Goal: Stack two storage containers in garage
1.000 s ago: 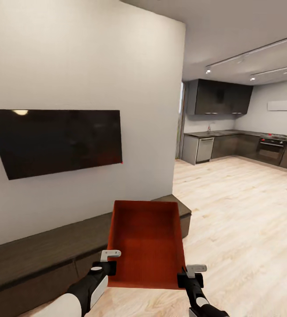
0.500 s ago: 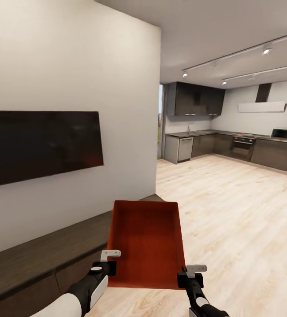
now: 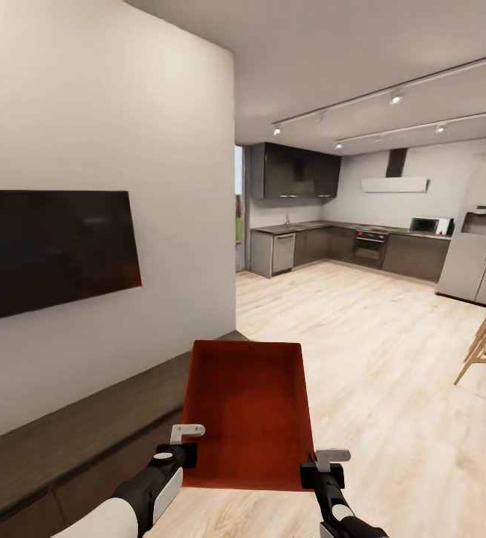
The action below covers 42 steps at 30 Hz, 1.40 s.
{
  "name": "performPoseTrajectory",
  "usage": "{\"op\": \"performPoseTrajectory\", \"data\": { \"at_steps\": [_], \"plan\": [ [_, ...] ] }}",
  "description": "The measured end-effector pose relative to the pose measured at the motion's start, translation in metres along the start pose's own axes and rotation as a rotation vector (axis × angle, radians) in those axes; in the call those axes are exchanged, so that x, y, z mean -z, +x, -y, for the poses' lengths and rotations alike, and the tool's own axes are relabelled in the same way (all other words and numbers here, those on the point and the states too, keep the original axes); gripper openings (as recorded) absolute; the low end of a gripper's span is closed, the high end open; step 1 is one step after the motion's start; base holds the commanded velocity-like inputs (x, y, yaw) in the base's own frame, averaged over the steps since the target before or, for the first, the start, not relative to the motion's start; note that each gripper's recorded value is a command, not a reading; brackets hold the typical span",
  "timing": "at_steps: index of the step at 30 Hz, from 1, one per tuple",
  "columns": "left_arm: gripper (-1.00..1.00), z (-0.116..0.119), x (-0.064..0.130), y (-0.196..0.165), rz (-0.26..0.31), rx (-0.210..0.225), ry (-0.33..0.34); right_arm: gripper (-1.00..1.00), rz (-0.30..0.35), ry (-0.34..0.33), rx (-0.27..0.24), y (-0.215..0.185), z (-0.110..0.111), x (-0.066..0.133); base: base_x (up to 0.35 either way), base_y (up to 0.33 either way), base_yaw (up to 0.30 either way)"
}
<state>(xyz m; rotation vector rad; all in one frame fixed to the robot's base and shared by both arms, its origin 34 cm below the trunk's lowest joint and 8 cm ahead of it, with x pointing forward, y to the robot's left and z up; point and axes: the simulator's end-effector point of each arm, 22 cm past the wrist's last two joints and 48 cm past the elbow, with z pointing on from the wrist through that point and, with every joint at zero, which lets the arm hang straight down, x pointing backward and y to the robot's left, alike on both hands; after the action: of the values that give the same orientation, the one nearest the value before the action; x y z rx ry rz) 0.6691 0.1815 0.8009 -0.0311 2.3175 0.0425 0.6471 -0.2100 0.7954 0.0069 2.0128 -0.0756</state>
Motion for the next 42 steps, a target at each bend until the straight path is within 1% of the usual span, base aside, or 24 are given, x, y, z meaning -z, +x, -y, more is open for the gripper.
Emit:
{"op": "performPoseTrajectory", "data": {
  "at_steps": [42],
  "plan": [
    [-1.0,0.0002,0.0041,-0.0078,0.016,0.001,0.001,-1.0,0.017,0.0,0.0,-0.0087,0.0007,0.0012,0.0,0.0,-0.279]
  ]
}}
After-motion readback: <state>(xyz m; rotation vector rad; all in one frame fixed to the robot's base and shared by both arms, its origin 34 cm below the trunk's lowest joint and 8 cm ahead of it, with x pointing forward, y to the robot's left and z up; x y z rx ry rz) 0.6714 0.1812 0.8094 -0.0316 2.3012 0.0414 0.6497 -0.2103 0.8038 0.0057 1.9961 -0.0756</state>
